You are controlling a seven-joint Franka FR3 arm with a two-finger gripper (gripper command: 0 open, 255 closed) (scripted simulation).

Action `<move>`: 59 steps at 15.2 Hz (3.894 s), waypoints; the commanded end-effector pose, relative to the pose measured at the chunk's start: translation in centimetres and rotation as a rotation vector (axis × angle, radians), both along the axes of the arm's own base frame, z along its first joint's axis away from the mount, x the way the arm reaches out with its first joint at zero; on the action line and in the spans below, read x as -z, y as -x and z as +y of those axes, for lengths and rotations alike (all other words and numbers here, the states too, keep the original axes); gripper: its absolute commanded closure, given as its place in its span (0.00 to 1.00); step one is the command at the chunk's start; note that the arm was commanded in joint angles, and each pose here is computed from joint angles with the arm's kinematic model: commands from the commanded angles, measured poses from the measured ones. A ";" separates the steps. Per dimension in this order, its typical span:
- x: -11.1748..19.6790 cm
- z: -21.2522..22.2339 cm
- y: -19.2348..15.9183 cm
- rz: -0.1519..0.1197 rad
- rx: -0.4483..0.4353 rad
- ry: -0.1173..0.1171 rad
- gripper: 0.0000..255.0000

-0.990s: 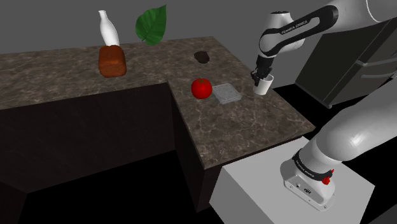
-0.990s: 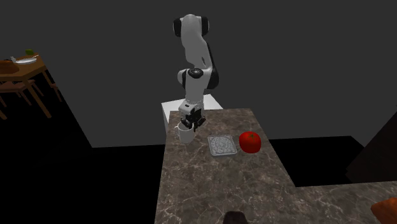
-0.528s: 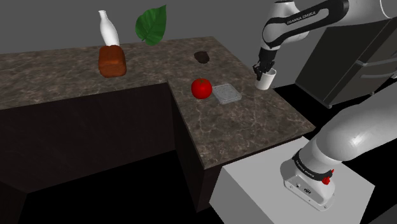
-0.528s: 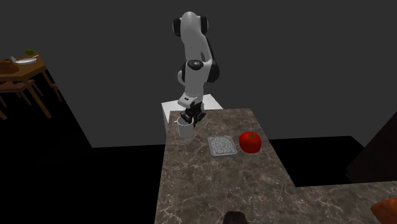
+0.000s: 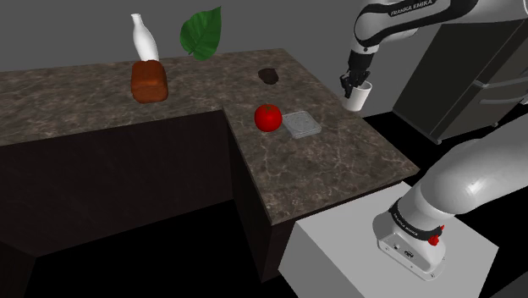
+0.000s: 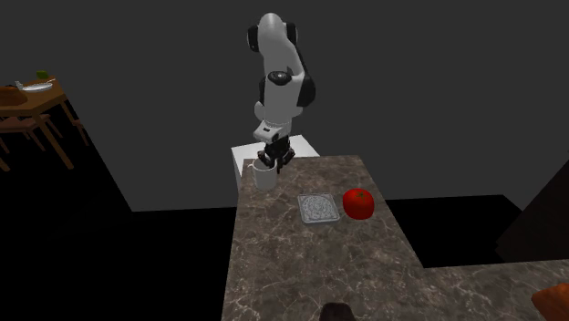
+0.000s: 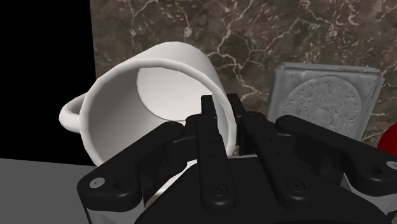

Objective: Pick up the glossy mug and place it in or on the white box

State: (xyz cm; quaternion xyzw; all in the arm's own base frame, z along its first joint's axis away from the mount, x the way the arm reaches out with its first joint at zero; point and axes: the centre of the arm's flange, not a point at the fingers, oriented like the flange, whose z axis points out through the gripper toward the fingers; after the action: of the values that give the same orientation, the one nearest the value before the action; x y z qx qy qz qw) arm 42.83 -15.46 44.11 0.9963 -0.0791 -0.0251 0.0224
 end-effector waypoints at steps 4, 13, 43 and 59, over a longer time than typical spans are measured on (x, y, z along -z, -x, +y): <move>-2.7 0.1 0.1 0.000 0.000 0.000 1.00; -7.4 0.1 0.1 0.000 0.000 0.000 1.00; -2.5 15.0 -12.4 0.000 0.000 0.000 1.00; -0.7 15.0 -12.4 0.000 0.000 0.000 0.00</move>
State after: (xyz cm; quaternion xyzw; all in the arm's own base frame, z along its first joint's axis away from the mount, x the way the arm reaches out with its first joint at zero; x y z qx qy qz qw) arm 55.18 -0.50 44.80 0.9963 -0.0792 -0.0252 0.0224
